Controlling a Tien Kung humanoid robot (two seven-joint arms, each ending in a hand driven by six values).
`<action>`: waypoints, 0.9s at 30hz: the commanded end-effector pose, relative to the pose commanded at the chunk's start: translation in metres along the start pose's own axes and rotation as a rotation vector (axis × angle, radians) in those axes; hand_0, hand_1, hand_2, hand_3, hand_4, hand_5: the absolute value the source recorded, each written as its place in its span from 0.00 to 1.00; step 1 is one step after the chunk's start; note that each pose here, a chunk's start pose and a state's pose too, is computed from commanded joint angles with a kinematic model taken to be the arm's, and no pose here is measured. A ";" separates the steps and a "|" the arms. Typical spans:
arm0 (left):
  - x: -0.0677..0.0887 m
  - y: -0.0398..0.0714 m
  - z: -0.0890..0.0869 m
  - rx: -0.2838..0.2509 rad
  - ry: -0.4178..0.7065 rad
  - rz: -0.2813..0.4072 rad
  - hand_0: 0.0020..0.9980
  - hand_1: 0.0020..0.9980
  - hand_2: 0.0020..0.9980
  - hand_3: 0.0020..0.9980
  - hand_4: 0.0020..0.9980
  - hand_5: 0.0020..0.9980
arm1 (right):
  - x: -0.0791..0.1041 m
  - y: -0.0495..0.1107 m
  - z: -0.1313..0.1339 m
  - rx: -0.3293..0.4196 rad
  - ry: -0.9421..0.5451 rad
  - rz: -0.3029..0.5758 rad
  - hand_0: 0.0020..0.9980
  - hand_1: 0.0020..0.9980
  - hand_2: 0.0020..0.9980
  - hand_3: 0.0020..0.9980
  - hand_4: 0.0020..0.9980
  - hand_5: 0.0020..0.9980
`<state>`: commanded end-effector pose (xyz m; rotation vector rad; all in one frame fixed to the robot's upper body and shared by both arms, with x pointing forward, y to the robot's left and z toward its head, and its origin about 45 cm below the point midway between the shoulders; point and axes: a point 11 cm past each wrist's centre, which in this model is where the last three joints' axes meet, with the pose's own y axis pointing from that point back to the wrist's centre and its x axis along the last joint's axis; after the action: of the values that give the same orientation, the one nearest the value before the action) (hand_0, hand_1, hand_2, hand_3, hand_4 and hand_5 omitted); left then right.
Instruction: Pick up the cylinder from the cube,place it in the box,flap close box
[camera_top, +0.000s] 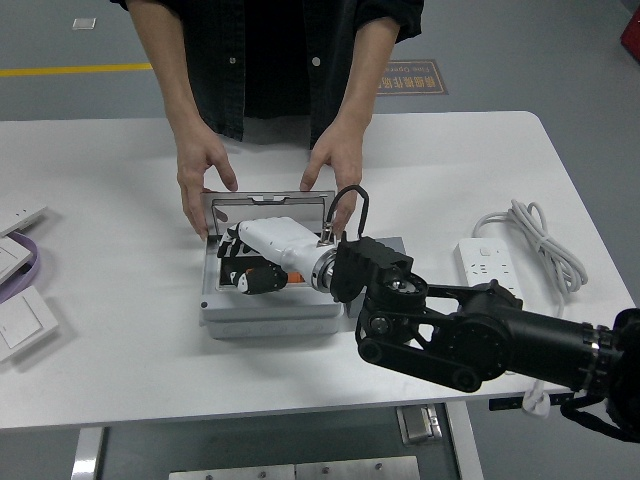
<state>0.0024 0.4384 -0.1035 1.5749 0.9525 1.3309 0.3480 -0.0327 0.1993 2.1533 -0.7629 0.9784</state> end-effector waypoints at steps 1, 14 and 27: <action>0.000 0.000 0.000 0.000 0.000 0.000 0.60 0.55 0.57 0.62 0.73 0.28 | 0.001 0.001 -0.001 0.007 -0.026 0.002 0.80 0.69 0.71 0.68 0.69 0.36; -0.003 0.000 0.001 -0.002 0.002 -0.005 0.60 0.54 0.57 0.61 0.72 0.28 | 0.069 0.041 -0.033 0.178 -0.309 0.101 0.81 0.68 0.70 0.70 0.88 0.48; -0.001 0.000 0.003 -0.006 -0.003 -0.002 0.60 0.54 0.56 0.61 0.69 0.27 | 0.102 0.019 0.028 0.014 -0.339 0.169 0.78 0.66 0.68 0.66 0.79 0.45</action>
<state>0.0054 0.4367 -0.1040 1.5706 0.9473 1.3288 0.4028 -0.0893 0.2725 2.3276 -1.1165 0.7066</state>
